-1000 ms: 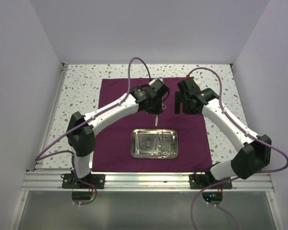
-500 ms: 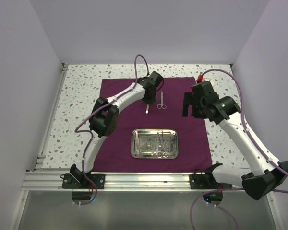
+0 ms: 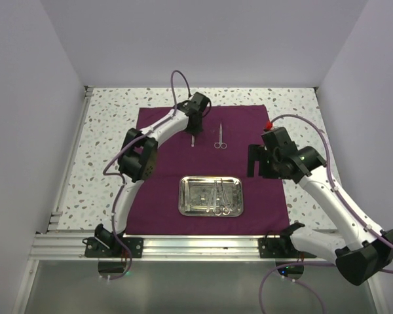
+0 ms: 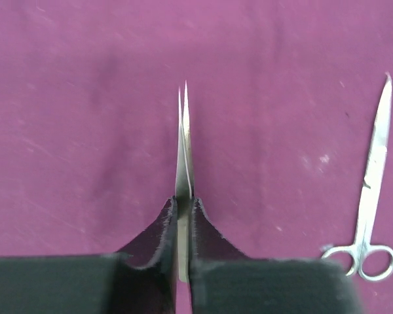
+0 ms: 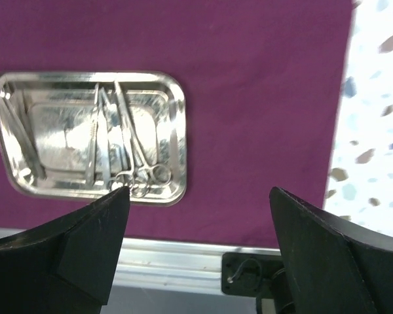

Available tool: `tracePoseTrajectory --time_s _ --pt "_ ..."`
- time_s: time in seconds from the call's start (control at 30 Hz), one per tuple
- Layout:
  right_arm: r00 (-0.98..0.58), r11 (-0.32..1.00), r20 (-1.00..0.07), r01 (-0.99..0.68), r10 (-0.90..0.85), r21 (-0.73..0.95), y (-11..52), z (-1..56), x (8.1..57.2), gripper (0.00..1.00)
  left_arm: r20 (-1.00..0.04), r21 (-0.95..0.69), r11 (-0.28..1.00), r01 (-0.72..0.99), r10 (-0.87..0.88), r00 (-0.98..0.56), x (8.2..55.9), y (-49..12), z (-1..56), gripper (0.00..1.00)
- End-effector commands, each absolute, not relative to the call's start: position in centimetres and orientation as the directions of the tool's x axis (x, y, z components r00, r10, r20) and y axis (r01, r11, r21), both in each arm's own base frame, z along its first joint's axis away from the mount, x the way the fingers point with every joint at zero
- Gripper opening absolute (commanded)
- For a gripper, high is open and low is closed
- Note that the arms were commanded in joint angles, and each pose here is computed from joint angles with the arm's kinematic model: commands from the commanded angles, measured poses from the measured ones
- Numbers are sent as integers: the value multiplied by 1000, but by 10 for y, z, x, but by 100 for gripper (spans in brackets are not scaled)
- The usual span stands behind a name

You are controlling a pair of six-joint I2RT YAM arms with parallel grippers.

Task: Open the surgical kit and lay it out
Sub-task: Place the medical item in the surgical kit, then pick up the medical item from the container.

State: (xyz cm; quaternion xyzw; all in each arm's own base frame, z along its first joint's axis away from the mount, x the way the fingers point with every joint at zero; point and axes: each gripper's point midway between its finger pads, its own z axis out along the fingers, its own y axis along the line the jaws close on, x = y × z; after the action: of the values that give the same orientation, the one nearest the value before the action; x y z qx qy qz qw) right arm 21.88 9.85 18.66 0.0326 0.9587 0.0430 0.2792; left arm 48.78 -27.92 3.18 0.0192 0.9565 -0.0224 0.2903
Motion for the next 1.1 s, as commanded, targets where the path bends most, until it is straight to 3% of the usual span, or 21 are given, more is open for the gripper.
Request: tracePoseTrajectory --time_s 0.0,0.1,0.13,0.23,0.47,0.87,1.07 --pt "-850 968 -515 -25 111 249 126 181 212 91 -595 -27 999 30 8 -804 501 -269 42 11" --pt "-873 961 -478 -42 98 274 139 160 204 88 -581 -23 999 34 15 -814 495 -267 37 48" --pt "-882 964 -463 -43 88 263 141 150 200 87 -580 -22 999 34 15 -814 494 -266 38 64" --pt "-895 967 -442 -53 64 247 154 131 198 82 -578 -15 1000 24 11 -816 484 -258 47 76" --pt "-917 970 -399 -86 12 229 191 86 209 73 -595 -50 999 -5 -34 -803 438 -232 97 76" --pt "-942 982 -331 -106 -49 156 223 31 227 58 -585 -36 999 -6 -26 -811 373 -191 121 70" --pt "-937 992 -345 -89 -55 84 218 23 239 42 -596 -18 1000 -4 -14 -803 364 -181 134 69"
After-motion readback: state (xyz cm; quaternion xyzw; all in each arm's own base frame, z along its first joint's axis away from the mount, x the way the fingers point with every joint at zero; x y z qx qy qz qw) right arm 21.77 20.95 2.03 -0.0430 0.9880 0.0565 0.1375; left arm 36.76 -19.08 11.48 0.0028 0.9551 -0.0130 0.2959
